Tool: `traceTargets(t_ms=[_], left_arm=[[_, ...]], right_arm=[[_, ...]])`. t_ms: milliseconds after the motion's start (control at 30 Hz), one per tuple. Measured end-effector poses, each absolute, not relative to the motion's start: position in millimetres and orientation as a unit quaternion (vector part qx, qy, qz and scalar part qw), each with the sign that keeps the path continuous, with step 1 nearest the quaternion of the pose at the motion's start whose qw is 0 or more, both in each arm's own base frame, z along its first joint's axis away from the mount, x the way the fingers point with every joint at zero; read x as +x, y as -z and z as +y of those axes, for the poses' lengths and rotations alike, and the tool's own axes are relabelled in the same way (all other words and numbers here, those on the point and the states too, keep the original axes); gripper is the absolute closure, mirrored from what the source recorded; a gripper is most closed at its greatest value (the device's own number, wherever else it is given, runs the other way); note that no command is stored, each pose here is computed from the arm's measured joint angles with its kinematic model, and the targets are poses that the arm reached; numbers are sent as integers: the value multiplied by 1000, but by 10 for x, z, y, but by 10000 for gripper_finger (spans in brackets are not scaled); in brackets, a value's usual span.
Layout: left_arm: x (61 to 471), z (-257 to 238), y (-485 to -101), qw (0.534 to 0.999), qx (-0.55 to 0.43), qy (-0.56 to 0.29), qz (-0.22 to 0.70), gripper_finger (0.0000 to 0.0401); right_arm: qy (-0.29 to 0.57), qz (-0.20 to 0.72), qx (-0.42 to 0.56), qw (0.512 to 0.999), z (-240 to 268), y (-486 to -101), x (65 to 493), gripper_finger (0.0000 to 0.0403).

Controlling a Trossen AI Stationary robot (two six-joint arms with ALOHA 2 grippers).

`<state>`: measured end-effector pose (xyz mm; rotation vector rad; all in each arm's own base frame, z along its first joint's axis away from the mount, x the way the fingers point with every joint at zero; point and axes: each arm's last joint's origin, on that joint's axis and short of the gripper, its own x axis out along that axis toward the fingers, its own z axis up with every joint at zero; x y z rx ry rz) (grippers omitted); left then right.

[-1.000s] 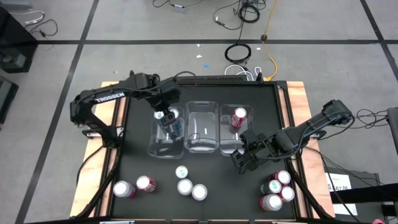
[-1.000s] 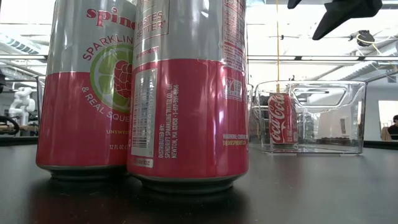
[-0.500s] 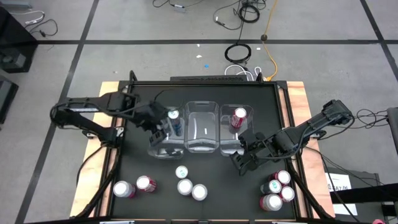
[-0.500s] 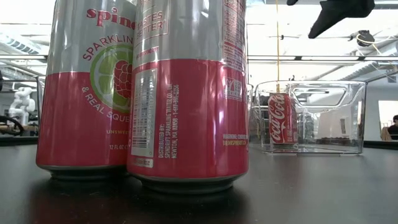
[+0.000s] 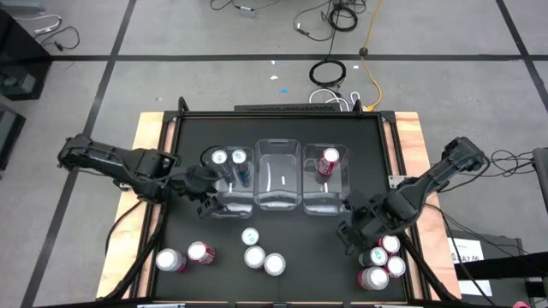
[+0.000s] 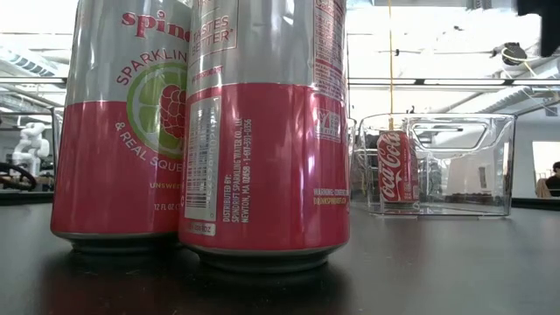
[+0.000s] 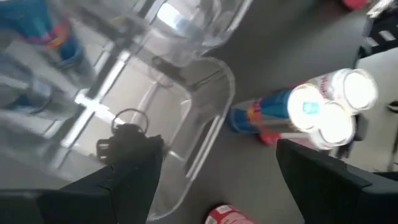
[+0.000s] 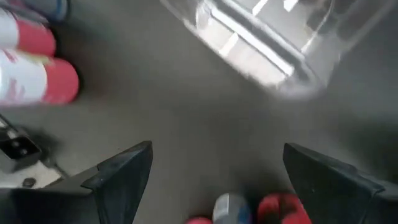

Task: Sort soda cans
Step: Put the bottom right red soda can into the right transparent bin

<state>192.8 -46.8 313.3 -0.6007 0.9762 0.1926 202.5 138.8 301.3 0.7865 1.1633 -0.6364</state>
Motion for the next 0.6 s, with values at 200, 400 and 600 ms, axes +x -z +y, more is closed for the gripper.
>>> traceTargets(t_ms=[200,400,600], left_arm=[[1752,-439,-3092,844,-269,-96,453,76],[1496,-365,-3149,851,-251,-99,451,76],[1282,-309,-3211,858,-238,-89,447,76]], right_arm=[[319,525,397,682,1514,-3024,1894,69],[321,478,465,672,1614,-3293,1878,89],[367,477,460,653,1712,-3366,1986,99]])
